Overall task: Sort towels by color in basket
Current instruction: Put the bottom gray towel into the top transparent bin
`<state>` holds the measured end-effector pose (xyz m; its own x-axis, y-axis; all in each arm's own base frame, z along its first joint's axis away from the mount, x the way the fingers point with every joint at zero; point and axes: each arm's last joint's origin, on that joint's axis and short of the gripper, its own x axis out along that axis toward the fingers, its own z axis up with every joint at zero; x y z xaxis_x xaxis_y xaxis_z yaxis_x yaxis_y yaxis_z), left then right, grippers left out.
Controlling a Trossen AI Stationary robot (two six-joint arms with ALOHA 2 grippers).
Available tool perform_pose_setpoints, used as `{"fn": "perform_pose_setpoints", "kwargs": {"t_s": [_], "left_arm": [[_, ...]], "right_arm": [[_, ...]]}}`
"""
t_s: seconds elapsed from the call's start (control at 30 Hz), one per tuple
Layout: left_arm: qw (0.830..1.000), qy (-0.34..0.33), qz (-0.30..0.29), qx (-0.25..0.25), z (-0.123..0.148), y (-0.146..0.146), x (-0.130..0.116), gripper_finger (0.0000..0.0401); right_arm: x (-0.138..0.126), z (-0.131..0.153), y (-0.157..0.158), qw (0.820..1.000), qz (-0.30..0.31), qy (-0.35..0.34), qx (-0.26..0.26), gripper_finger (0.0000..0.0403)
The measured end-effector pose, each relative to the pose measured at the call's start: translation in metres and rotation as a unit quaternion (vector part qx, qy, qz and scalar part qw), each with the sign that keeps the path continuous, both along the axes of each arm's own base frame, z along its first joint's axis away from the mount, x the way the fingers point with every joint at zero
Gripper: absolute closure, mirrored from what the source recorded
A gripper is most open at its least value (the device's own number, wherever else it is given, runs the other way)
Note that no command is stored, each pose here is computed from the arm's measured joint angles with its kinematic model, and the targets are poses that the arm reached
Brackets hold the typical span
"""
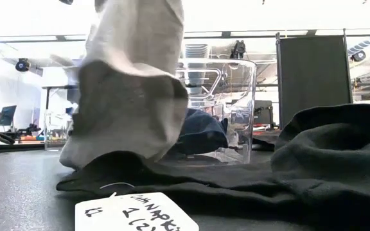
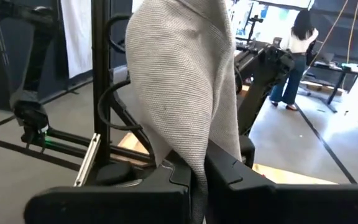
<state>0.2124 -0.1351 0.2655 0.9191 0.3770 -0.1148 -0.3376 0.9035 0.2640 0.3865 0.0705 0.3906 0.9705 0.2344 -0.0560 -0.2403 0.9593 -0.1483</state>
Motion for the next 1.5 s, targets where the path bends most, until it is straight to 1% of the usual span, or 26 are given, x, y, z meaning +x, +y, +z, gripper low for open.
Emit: {"fn": "perform_pose_setpoints", "kwargs": {"t_s": [0.03,0.07,0.1,0.2,0.27,0.37,0.53,0.6,0.7,0.8,0.87,1.0,1.07,1.17,1.27,1.33,1.4,1.5], "left_arm": [[1.0,0.001,0.001,0.005,0.0,0.0,0.0,0.0378],[1.0,0.002,0.001,0.007,0.0,0.0,0.0,0.0388],[1.0,0.002,0.001,0.008,0.001,0.0,0.0,0.0387],[1.0,-0.01,0.004,-0.004,0.004,-0.001,-0.001,0.0363],[1.0,-0.015,0.002,-0.008,0.006,-0.002,-0.003,0.034],[1.0,-0.015,-0.006,-0.01,0.008,-0.005,-0.006,0.0294],[1.0,-0.005,-0.024,-0.003,0.01,-0.011,-0.012,0.0187],[1.0,-0.008,-0.015,-0.001,0.011,-0.012,-0.013,0.0138],[1.0,-0.001,0.001,0.011,0.009,-0.01,-0.014,0.0079],[1.0,0.001,0.001,0.013,0.009,-0.01,-0.014,0.0039],[1.0,0.0,0.009,0.012,0.009,-0.007,-0.012,0.0024],[0.999,0.0,0.048,0.015,0.007,0.003,-0.004,0.0021],[0.999,0.005,0.037,0.01,0.006,0.01,0.003,0.0027],[1.0,0.016,-0.011,0.005,0.004,0.017,0.014,0.0036],[0.999,0.017,-0.019,0.02,0.004,0.021,0.021,0.0052],[0.999,0.021,-0.025,0.031,0.003,0.021,0.023,0.0072],[0.998,0.031,-0.046,0.038,0.0,0.019,0.025,0.0105],[0.993,0.043,-0.1,0.045,-0.005,0.014,0.028,0.0177]], "right_arm": [[0.0,0.0,0.0,1.0,0.0,0.0,0.001,0.0394],[0.0,0.0,0.001,1.0,0.004,0.002,0.002,0.0394],[0.0,-0.001,0.001,1.0,0.012,0.005,0.002,0.0394],[-0.001,-0.002,0.003,0.999,0.041,0.012,0.014,0.0394],[-0.001,-0.003,0.004,0.999,0.045,0.02,0.019,0.0394],[-0.002,-0.006,0.003,0.998,0.045,0.04,0.022,0.0394],[-0.002,-0.009,0.003,0.997,0.041,0.058,0.026,0.0394],[-0.002,-0.009,0.003,0.997,0.04,0.059,0.026,0.0394],[-0.002,-0.01,0.002,0.997,0.029,0.061,0.025,0.0394],[-0.002,-0.01,0.002,0.997,0.028,0.06,0.024,0.0394],[-0.002,-0.009,0.002,0.998,0.027,0.06,0.024,0.0394],[-0.002,-0.009,0.002,0.998,0.027,0.059,0.022,0.0394],[-0.002,-0.009,0.002,0.998,0.027,0.059,0.021,0.0394],[-0.002,-0.009,0.002,0.998,0.027,0.057,0.02,0.0394],[-0.002,-0.009,0.002,0.998,0.027,0.056,0.018,0.0394],[-0.002,-0.008,0.002,0.998,0.028,0.051,0.018,0.0394],[-0.001,-0.006,0.002,0.999,0.028,0.039,0.015,0.0394],[-0.001,-0.002,0.002,0.999,0.028,0.014,0.008,0.0394]]}}
